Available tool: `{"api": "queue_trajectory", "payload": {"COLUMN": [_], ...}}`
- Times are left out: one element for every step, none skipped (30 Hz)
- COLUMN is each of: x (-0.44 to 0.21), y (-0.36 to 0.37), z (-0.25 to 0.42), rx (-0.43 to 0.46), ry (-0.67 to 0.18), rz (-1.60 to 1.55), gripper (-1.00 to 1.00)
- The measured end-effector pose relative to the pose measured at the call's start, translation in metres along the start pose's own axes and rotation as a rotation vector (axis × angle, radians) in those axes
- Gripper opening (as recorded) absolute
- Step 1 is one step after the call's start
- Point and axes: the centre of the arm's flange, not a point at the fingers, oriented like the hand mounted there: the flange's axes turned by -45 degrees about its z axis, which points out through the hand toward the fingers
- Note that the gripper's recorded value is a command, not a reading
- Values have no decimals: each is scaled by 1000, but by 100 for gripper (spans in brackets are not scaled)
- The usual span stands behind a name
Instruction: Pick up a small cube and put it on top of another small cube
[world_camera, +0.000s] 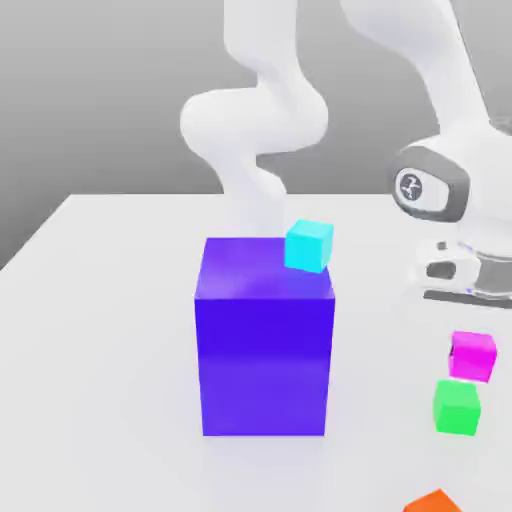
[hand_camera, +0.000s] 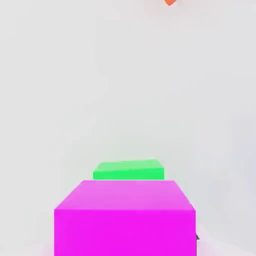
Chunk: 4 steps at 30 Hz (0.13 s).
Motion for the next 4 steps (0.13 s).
{"api": "queue_trajectory", "payload": {"x": [-1, -1, -1, -1], "y": [0, 0, 0, 0], "z": [8, 8, 8, 8], "rx": [0, 0, 0, 0], "ry": [-1, -1, -1, -1], "rz": [-1, -1, -1, -1], "gripper": [100, 100, 100, 100]}}
